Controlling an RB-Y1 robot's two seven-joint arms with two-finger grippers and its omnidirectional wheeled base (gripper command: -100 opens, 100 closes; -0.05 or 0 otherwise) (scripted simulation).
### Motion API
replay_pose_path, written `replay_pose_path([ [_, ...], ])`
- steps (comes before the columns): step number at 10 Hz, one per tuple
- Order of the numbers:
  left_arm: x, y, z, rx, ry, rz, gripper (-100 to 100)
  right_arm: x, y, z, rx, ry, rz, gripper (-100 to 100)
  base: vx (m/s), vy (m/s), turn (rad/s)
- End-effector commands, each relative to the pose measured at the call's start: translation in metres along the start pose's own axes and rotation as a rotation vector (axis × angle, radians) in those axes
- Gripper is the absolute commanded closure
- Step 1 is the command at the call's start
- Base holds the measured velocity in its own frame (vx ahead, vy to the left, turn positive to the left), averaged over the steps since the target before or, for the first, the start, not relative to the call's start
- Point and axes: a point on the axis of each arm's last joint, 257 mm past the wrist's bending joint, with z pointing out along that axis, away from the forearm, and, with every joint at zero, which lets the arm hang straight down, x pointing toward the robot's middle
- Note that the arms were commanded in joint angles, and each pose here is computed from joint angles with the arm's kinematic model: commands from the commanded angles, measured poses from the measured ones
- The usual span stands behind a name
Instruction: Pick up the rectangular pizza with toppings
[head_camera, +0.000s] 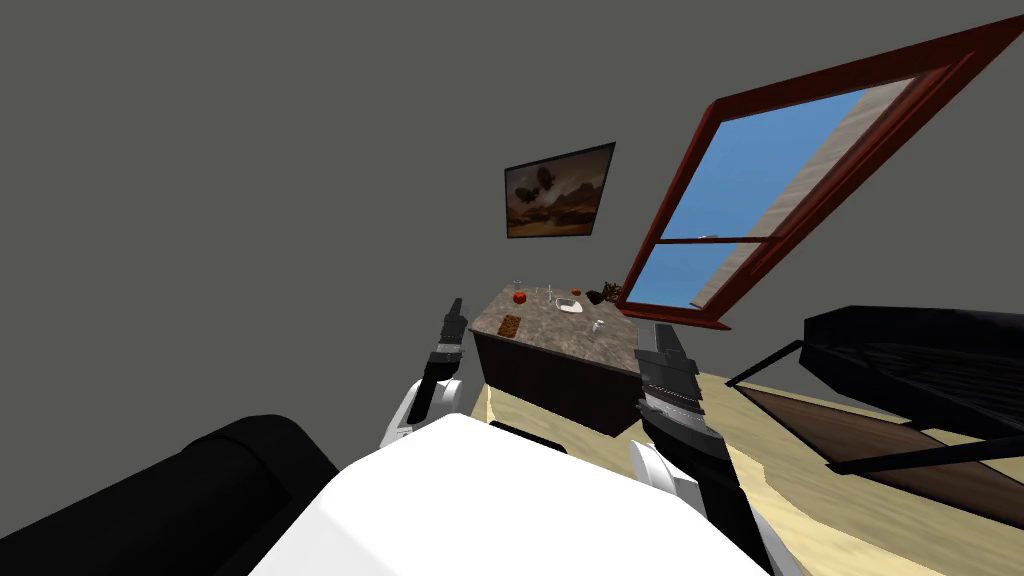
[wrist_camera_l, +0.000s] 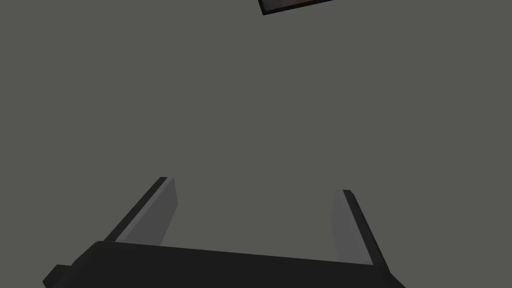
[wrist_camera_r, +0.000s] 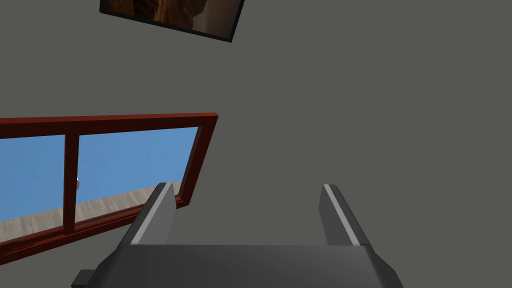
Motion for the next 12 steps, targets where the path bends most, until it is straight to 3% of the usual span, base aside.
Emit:
replay_pose_path([
  [1, 0.004, 0.006, 0.001, -0.020, 0.028, 0.000, -100, 0.000, 0.000, 0.000, 0.000, 0.000, 0.000, 0, 0.003, 0.001, -0.026],
  [5, 0.016, 0.026, 0.005, -0.097, 0.089, -0.016, -100, 0.000, 0.000, 0.000, 0.000, 0.000, 0.000, 0, 0.008, 0.006, -0.041],
  [12, 0.032, 0.063, 0.005, -0.241, 0.141, -0.053, -100, 0.000, 0.000, 0.000, 0.000, 0.000, 0.000, 0, 0.011, 0.007, -0.036],
])
